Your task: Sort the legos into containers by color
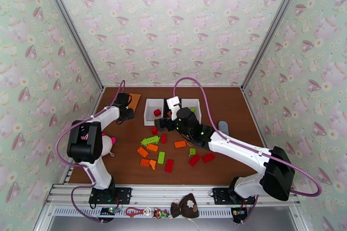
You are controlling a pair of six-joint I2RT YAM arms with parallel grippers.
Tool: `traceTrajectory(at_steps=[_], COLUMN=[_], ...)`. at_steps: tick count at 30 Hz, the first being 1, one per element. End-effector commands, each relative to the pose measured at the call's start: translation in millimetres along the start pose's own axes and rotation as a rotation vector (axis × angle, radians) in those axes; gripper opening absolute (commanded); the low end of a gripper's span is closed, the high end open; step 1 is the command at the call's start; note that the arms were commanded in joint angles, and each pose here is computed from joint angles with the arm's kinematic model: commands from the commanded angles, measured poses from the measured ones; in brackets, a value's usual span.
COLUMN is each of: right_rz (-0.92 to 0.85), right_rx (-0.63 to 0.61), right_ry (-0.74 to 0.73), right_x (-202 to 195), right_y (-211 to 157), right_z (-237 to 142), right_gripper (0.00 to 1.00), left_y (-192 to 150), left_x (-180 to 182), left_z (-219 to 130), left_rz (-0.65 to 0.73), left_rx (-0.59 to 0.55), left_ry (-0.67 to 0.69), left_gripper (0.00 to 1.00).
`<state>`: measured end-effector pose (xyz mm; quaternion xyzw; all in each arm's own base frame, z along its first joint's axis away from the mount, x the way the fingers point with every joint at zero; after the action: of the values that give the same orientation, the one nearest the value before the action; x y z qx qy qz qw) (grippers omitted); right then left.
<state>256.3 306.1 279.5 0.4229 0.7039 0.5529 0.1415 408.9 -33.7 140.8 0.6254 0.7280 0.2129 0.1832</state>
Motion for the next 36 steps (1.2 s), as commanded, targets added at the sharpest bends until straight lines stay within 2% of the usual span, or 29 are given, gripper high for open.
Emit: traceTrajectory(at_steps=[1,10,21,29,36], right_rz=[0.036,0.068,0.138,0.171,0.158], right_rx=[-0.071,-0.053,-0.024,-0.037,-0.052], right_ry=[0.004,-0.102,-0.286,-0.344,-0.367], right_x=[-4.0,-40.4,-98.4,-115.6,-117.5], right_y=[10.1,4.0,-8.7,-16.9,-16.3], right_z=[-13.5,-36.4,-79.2,-105.9,-115.4], right_gripper=[0.99,1.0,0.99,0.99,1.0], left_y=[18.5,29.6,11.8,-1.4,-1.0], left_x=[-27.9,-122.0,-245.1,-313.3,-343.7], left_z=[-31.1,-94.7,-125.2,-105.0,-66.1], left_rz=[0.056,0.207,0.364,0.475,0.53], left_rx=[-0.131,-0.301,-0.373,-0.312,-0.274], left_ry=[-0.081,-0.294,-0.597,-0.683,-0.643], left_gripper=[0.46,0.44,0.44,0.44,0.44])
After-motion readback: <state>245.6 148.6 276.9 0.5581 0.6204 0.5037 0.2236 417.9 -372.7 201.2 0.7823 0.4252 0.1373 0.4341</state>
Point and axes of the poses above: each hand's point on the last joint's axis, 136 mm out from that joint toward the fingers, its own z axis out along the fingers, its own x axis along the line the jaws close on, y = z × x, the point moved 6 cm from there along -z, back along the fingers, and after that the axes turned 1 degree about z, right-handed, at the moved point
